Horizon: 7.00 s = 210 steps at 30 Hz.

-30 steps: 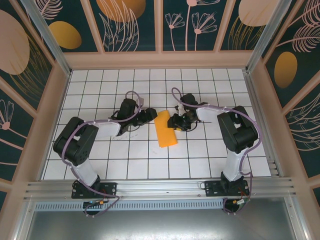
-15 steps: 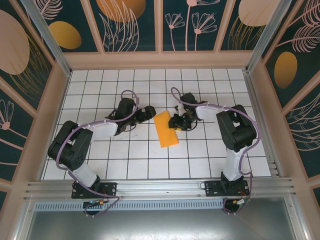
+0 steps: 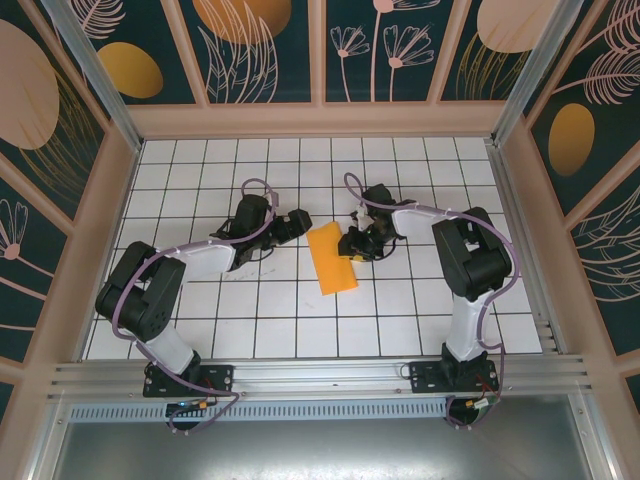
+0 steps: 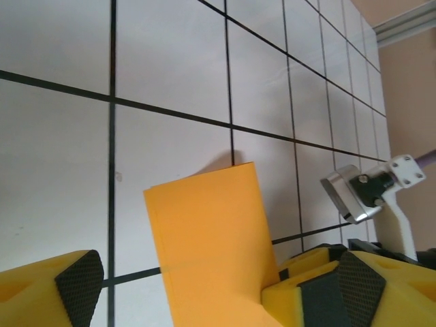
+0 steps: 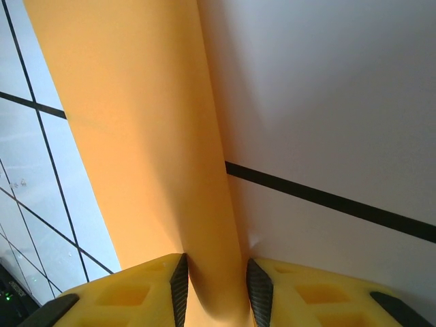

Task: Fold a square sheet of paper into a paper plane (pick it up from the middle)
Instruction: Fold the square sheet of paper in half at the center of the table, then hold the square sheet of paper at the center of the table, then fold the square sheet of paper in half at the center of the table.

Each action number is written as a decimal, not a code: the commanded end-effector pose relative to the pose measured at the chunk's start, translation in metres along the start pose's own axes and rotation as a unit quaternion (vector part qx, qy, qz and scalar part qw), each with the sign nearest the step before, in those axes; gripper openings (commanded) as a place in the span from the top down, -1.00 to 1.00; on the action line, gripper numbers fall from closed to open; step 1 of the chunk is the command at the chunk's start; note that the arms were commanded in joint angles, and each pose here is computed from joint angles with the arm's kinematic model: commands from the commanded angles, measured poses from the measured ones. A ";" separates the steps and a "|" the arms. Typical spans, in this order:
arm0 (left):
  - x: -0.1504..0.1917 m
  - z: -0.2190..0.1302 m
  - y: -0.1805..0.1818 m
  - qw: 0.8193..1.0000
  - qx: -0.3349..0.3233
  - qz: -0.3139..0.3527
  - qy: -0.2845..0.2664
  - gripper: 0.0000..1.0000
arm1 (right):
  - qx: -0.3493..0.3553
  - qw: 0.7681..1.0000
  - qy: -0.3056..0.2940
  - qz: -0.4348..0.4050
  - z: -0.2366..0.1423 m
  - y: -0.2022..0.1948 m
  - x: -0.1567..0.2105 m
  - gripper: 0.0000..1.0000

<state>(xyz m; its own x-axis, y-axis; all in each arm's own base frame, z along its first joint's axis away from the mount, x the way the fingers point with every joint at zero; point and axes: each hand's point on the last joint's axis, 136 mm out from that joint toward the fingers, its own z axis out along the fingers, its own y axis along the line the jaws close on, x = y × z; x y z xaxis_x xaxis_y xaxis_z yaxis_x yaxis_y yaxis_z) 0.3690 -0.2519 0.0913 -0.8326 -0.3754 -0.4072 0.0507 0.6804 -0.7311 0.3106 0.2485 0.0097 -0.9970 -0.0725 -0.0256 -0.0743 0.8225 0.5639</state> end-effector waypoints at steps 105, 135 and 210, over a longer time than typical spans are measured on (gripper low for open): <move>0.126 0.046 0.109 0.956 -0.210 -0.035 0.200 1.00 | -0.052 0.995 -0.084 -0.021 -0.023 0.071 -0.044 1.00; 0.133 0.033 0.133 0.942 -0.267 -0.042 0.202 1.00 | 0.019 1.000 -0.024 0.004 0.014 -0.014 -0.016 1.00; 0.139 0.027 0.141 0.941 -0.268 -0.028 0.206 1.00 | -0.095 0.984 -0.150 0.020 -0.047 0.028 -0.071 1.00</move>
<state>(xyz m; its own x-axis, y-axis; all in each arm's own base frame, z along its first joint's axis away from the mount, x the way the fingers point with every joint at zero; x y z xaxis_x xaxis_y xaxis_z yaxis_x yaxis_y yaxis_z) 0.3345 -0.3038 0.0093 -0.9510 -0.2122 -0.2250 -0.0101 0.7483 -0.6632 0.4137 0.2303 0.0544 -0.9441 0.2122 -0.2522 -0.0153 0.7362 0.6766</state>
